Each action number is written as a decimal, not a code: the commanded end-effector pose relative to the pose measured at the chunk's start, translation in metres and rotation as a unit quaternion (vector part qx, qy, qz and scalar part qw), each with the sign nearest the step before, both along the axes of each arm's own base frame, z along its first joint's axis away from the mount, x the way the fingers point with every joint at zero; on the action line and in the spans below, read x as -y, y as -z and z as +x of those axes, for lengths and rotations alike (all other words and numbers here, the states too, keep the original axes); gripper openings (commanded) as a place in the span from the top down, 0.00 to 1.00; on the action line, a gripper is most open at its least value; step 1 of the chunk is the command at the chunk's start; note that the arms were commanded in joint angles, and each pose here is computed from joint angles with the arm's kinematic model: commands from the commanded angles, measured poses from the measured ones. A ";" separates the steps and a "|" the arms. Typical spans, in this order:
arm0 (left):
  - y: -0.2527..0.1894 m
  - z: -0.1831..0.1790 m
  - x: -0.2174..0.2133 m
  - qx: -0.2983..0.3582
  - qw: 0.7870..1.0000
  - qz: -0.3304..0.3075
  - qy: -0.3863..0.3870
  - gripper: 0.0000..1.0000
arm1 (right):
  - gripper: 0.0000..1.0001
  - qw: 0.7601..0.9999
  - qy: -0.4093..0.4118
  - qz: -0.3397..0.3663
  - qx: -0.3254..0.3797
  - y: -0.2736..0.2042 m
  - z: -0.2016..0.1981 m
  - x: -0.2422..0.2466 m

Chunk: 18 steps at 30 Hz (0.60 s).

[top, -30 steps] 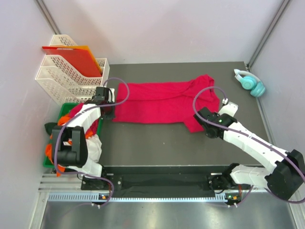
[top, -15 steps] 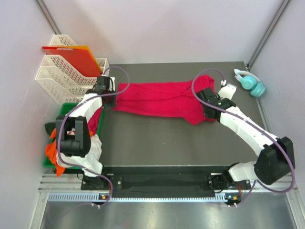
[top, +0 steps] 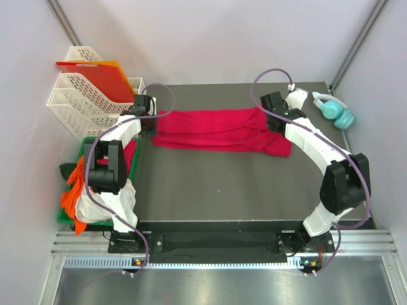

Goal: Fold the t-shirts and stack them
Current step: Fold the tshirt

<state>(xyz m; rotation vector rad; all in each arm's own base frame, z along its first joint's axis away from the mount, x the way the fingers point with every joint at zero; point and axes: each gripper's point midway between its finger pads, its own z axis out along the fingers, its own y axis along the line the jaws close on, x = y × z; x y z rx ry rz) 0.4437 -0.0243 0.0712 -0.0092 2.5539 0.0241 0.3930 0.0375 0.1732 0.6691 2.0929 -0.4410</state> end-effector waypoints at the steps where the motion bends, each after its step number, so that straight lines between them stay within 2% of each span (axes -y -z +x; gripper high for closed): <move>1: -0.021 0.032 -0.006 0.043 0.999 0.007 -0.014 1.00 | 1.00 0.999 -0.010 0.002 0.031 -0.021 0.035 -0.006; 8: -0.033 0.057 -0.008 0.063 0.998 0.014 -0.016 1.00 | 1.00 1.000 -0.004 0.003 0.025 -0.013 0.055 -0.002; 18: -0.018 0.075 -0.007 0.054 0.998 0.016 -0.019 1.00 | 1.00 1.000 0.007 0.001 0.014 0.002 0.072 0.016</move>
